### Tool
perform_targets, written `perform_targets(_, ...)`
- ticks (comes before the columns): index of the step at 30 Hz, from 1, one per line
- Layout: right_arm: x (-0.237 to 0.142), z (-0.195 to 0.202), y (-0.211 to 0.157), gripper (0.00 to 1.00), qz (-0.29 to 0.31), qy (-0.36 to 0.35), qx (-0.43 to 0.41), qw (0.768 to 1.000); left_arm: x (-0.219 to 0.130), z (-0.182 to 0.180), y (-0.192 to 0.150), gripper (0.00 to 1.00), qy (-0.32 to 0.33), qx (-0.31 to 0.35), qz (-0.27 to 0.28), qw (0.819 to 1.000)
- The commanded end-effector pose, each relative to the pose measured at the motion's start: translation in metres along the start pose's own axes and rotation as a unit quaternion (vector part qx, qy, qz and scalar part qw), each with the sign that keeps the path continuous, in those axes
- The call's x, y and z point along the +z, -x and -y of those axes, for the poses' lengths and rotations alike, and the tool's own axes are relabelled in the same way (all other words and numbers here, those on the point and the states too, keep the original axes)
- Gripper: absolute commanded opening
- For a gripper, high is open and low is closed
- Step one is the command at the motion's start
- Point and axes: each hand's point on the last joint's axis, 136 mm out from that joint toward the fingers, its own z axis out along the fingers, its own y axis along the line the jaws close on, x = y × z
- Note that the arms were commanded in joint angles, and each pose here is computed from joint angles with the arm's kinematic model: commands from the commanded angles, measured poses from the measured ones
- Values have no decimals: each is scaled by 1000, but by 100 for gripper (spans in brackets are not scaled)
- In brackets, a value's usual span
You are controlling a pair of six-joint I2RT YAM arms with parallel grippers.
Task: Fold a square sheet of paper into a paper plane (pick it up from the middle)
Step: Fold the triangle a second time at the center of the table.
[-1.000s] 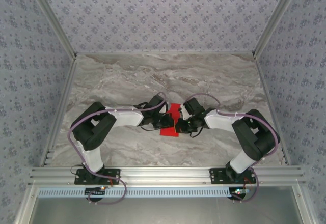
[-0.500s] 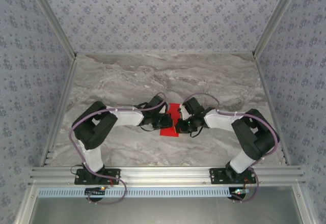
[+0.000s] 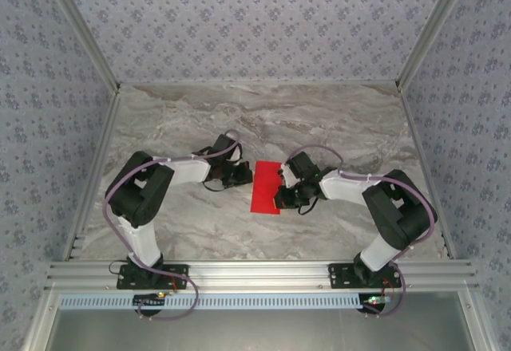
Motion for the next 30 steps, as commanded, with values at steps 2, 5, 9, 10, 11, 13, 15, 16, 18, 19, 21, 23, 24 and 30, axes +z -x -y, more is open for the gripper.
perform_targets(2, 4, 39, -48, 0, -79, -75, 53, 993, -17, -14, 17, 4, 41, 11, 25, 999)
perform_targets(5, -4, 16, -21, 0, -37, -40, 51, 997, -34, 12, 20, 9, -6, 5, 38, 999)
perform_targets(9, -22, -14, 17, 0, 28, 2, 44, 999, -45, 44, 9, 19, -48, 11, 49, 998)
perform_targets(10, -25, -19, 22, 0, 37, 9, 43, 998, -44, 48, 4, 18, -51, 13, 47, 997)
perform_targets(11, -27, -24, 27, 0, 45, 17, 40, 998, -41, 52, -1, 18, -57, 12, 44, 997)
perform_targets(13, -28, -29, 28, 0, 49, 21, 36, 998, -33, 58, -14, 15, -65, 12, 33, 997)
perform_targets(15, -25, -32, 27, 0, 48, 23, 31, 998, -22, 59, -25, 9, -69, 13, 17, 997)
perform_targets(16, -23, -31, 25, 0, 45, 21, 33, 998, -17, 59, -29, 7, -69, 14, 11, 997)
perform_targets(18, -18, -30, 23, 0, 43, 19, 34, 998, -6, 56, -37, 4, -64, 13, -2, 998)
perform_targets(19, -16, -31, 22, 0, 41, 20, 36, 998, -3, 55, -38, 3, -63, 12, -6, 998)
perform_targets(21, -10, -30, 22, 0, 37, 19, 37, 998, 4, 53, -40, 2, -62, 11, -12, 998)
perform_targets(23, -6, -30, 22, 0, 35, 16, 37, 999, 8, 52, -38, 2, -60, 11, -13, 998)
perform_targets(24, -4, -28, 21, 0, 32, 13, 37, 999, 9, 52, -38, 1, -59, 11, -14, 998)
perform_targets(30, 2, -18, 16, 0, 19, -9, 38, 999, 16, 39, -39, 1, -29, 7, -18, 999)
